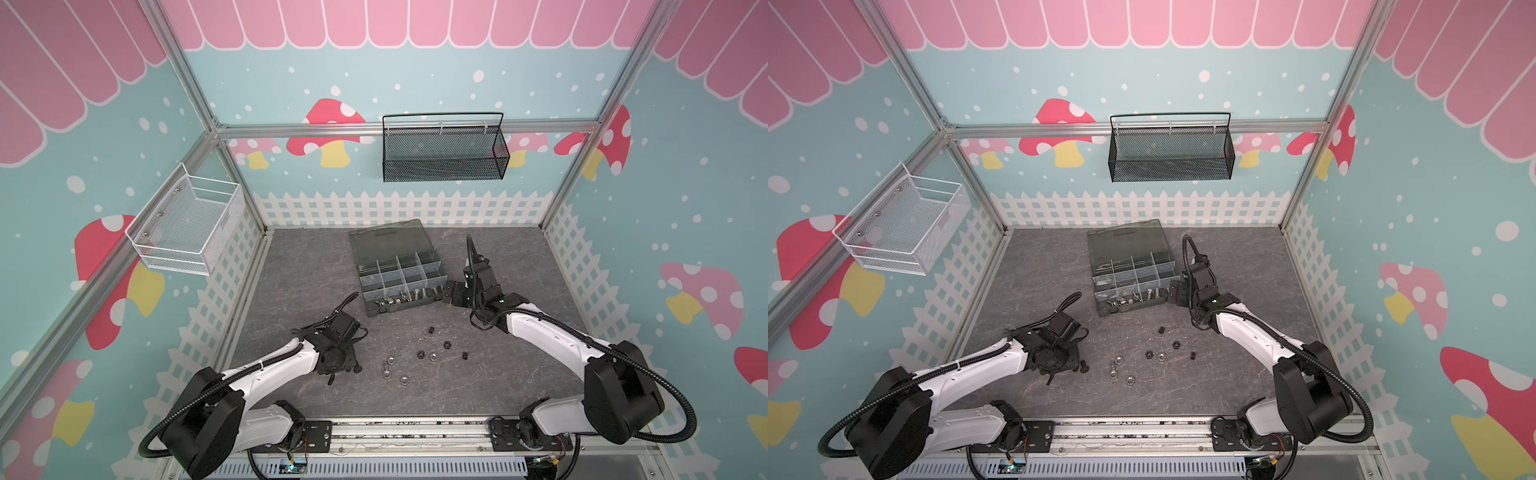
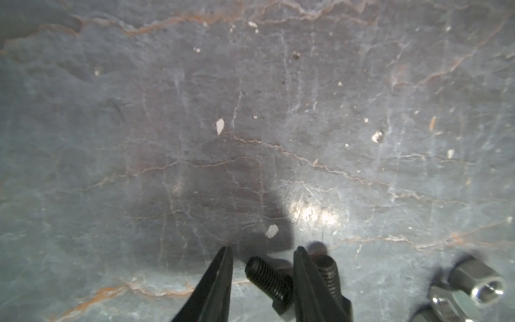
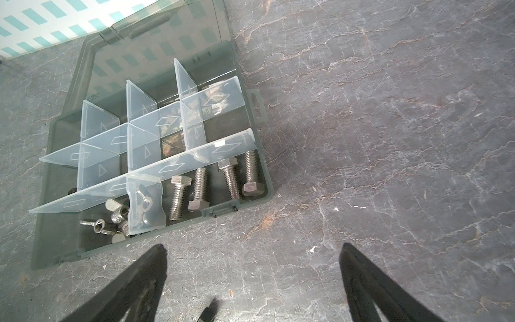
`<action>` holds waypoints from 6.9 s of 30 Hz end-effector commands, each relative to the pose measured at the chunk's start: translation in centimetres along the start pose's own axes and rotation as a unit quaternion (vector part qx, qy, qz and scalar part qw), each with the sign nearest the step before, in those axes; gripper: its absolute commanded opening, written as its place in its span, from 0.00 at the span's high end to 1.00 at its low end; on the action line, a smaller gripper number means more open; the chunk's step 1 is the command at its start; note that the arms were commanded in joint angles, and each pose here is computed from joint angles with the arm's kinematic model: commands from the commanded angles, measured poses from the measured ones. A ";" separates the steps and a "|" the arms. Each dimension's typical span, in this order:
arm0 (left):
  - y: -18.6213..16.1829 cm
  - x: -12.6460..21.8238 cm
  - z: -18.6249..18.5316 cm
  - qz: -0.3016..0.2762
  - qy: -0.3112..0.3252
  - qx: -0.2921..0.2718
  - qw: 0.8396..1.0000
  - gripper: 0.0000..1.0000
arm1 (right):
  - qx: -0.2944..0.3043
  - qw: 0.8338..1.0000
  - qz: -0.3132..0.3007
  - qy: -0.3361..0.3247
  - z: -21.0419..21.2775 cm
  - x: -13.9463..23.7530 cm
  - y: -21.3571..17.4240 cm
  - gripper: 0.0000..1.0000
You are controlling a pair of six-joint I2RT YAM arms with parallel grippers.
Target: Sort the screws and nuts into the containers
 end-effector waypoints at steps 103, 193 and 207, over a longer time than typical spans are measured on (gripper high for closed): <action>23.0 -0.8 -7.7 -0.276 -0.088 -0.026 0.957 0.83 | -0.002 1.000 0.006 -0.003 0.0 -0.2 0.1 0.02; -0.1 -1.1 -2.6 0.036 -0.009 -0.050 0.998 0.77 | -0.022 0.999 0.033 -0.031 -0.6 -1.6 -0.9 0.02; -0.2 -1.6 -3.0 0.047 0.022 -0.066 0.996 0.82 | -0.021 0.999 0.035 -0.035 -0.8 -1.7 -1.2 0.02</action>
Point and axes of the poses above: each gripper's point midway between its finger pads, its own x axis back along the fingers, its own z axis along the line the jaws close on, y = z × x, the point moved 10 cm from there along x, back along the fingers, and after that the axes turned 13 degrees about -x, right-handed, at the moved point
